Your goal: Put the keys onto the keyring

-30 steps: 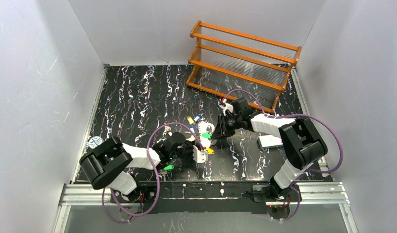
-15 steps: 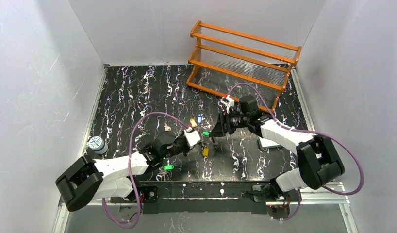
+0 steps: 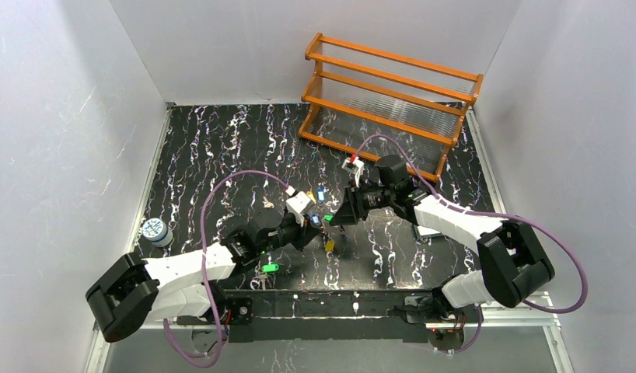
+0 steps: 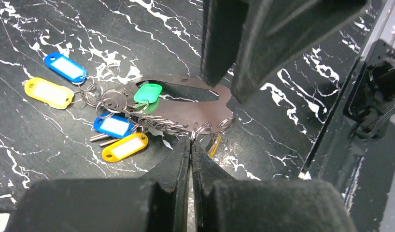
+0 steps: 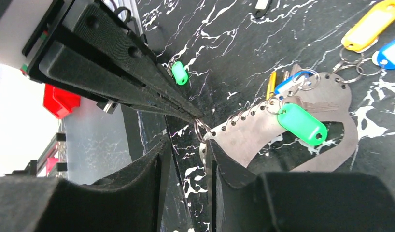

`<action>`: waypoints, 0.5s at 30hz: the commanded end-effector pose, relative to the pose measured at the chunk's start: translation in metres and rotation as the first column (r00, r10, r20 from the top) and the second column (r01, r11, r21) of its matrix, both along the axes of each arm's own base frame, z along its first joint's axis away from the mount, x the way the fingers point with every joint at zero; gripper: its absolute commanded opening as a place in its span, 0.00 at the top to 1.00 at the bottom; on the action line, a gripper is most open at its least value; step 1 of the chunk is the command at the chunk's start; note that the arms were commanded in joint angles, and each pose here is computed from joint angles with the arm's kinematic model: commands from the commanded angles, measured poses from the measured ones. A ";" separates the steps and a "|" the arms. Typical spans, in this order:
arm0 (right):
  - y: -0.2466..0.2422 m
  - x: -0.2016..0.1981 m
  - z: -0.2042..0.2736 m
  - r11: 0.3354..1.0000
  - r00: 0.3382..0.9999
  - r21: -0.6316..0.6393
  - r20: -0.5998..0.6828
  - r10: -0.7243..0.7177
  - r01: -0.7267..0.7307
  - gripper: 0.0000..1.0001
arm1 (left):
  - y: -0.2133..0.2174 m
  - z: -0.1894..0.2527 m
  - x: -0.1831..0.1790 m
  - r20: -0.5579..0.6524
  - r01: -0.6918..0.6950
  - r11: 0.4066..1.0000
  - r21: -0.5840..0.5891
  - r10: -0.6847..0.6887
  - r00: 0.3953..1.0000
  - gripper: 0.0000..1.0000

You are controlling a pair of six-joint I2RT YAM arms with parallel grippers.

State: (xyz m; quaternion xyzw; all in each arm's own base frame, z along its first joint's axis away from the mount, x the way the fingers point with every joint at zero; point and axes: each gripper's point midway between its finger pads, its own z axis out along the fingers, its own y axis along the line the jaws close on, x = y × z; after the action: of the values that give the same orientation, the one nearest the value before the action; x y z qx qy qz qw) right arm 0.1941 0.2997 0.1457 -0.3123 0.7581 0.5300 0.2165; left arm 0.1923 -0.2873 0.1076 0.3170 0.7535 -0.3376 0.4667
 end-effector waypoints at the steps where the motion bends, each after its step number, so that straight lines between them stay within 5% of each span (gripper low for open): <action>1: 0.009 -0.006 0.016 0.998 0.995 0.025 0.078 0.061 -0.063 0.60 | -0.003 0.031 0.005 -0.047 -0.084 0.991 -0.109 0.079 0.996 1.00; 15: 0.021 -0.016 0.007 0.996 0.993 -0.016 0.079 0.088 -0.087 0.66 | 0.000 0.044 0.009 -0.068 -0.140 0.978 -0.155 0.130 0.989 1.00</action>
State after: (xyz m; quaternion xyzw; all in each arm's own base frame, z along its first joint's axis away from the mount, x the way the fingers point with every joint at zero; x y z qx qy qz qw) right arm 0.1724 0.3096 0.1359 -0.3455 0.7576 0.5177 0.1969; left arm 0.1961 -0.2811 0.1272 0.2285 0.7717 -0.3608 0.4712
